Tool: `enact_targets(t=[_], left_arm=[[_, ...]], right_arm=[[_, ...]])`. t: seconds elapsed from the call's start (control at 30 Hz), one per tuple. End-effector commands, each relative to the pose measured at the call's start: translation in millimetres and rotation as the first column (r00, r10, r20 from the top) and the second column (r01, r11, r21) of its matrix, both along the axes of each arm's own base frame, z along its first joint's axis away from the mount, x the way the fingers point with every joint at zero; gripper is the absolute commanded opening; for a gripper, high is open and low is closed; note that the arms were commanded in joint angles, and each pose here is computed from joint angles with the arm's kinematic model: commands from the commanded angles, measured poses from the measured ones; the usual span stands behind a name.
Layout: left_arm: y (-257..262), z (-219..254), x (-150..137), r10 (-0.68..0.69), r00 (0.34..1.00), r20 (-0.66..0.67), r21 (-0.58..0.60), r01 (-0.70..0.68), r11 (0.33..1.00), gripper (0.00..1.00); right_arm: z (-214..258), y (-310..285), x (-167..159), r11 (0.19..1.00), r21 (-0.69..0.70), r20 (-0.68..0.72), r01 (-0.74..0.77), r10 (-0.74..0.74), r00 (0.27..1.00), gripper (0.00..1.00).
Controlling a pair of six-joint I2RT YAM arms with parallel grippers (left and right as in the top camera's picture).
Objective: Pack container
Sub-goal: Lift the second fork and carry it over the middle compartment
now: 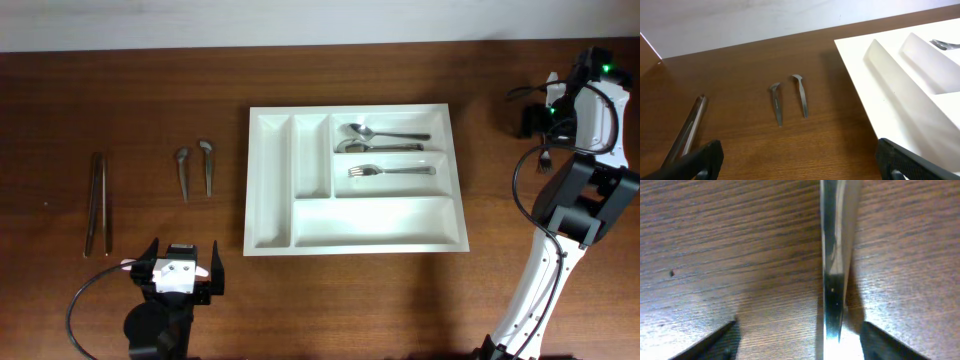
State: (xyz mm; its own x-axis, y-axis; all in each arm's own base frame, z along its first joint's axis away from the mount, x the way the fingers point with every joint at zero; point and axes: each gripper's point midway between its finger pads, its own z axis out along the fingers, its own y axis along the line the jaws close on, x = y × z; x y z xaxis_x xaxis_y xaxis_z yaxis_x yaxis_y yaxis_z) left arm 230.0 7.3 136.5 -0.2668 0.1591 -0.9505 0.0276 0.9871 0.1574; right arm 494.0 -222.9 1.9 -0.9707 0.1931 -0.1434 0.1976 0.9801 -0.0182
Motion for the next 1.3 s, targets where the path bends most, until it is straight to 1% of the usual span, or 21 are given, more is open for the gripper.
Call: enact_targets(t=[0.0, 0.03, 0.13, 0.17, 0.23, 0.27, 0.3, 0.33, 0.43, 0.53, 0.73, 0.9, 1.0, 1.03, 1.27], left_arm=[[-0.9, -0.8, 0.2, -0.004, 1.000, 0.003, -0.011, 0.004, 1.000, 0.99], [-0.9, -0.8, 0.2, -0.004, 1.000, 0.003, -0.011, 0.004, 1.000, 0.99], [-0.9, -0.8, 0.2, -0.004, 1.000, 0.003, -0.011, 0.004, 1.000, 0.99], [-0.9, -0.8, 0.2, -0.004, 1.000, 0.003, -0.011, 0.004, 1.000, 0.99], [-0.9, -0.8, 0.2, -0.004, 1.000, 0.003, -0.011, 0.004, 1.000, 0.99], [-0.9, -0.8, 0.2, -0.004, 1.000, 0.003, -0.011, 0.004, 1.000, 0.99], [-0.9, -0.8, 0.2, -0.004, 1.000, 0.003, -0.011, 0.004, 1.000, 0.99], [-0.9, -0.8, 0.2, -0.004, 1.000, 0.003, -0.011, 0.004, 1.000, 0.99], [-0.9, -0.8, 0.2, -0.004, 1.000, 0.003, -0.011, 0.004, 1.000, 0.99], [-0.9, -0.8, 0.2, -0.004, 1.000, 0.003, -0.011, 0.004, 1.000, 0.99], [-0.9, -0.8, 0.2, -0.004, 1.000, 0.003, -0.011, 0.004, 1.000, 0.99], [-0.9, -0.8, 0.2, -0.004, 1.000, 0.003, -0.011, 0.004, 1.000, 0.99], [-0.9, -0.8, 0.2, -0.004, 1.000, 0.003, -0.011, 0.004, 1.000, 0.99], [-0.9, -0.8, 0.2, -0.004, 1.000, 0.003, -0.011, 0.004, 1.000, 0.99], [-0.9, -0.8, 0.2, -0.004, 1.000, 0.003, -0.011, 0.004, 1.000, 0.99]], right_arm=[[-15.2, -10.2, -15.1, 0.999, -0.046, -0.071, 0.015, -0.018, 0.997, 0.61], [-15.2, -10.1, -15.2, 0.999, -0.046, -0.072, 0.015, -0.018, 0.997, 0.54], [-15.2, -10.3, -15.6, 0.999, -0.047, -0.073, 0.021, -0.024, 0.997, 0.50], [-15.1, -11.7, -16.2, 0.998, -0.054, -0.074, 0.041, -0.045, 0.996, 0.47], [-15.0, -12.1, -16.4, 0.996, -0.055, -0.073, 0.068, -0.072, 0.995, 0.35], [-15.0, -12.2, -16.7, 0.996, -0.055, -0.073, 0.075, -0.079, 0.994, 0.33], [-15.0, -12.0, -17.3, 0.996, -0.054, -0.076, 0.077, -0.081, 0.994, 0.27], [-14.9, -11.6, -18.1, 0.995, -0.053, -0.078, 0.085, -0.089, 0.993, 0.24], [-14.8, -12.1, -21.4, 0.993, -0.058, -0.090, 0.104, -0.109, 0.990, 0.20], [-13.2, -17.0, -27.3, 0.987, -0.092, -0.111, 0.132, -0.142, 0.984, 0.04], [-5.3, -16.9, -27.8, 0.983, -0.093, -0.102, 0.160, -0.169, 0.980, 0.04], [33.4, -11.5, -18.5, 0.981, -0.085, -0.024, 0.173, -0.176, 0.984, 0.04], [73.0, -11.6, -13.3, 0.966, -0.089, 0.055, 0.244, -0.239, 0.969, 0.04], [98.1, -9.5, -14.2, 0.962, -0.092, 0.088, 0.256, -0.248, 0.965, 0.04], [213.4, 9.2, -38.5, 0.959, -0.117, 0.229, 0.258, -0.227, 0.947, 0.04]])
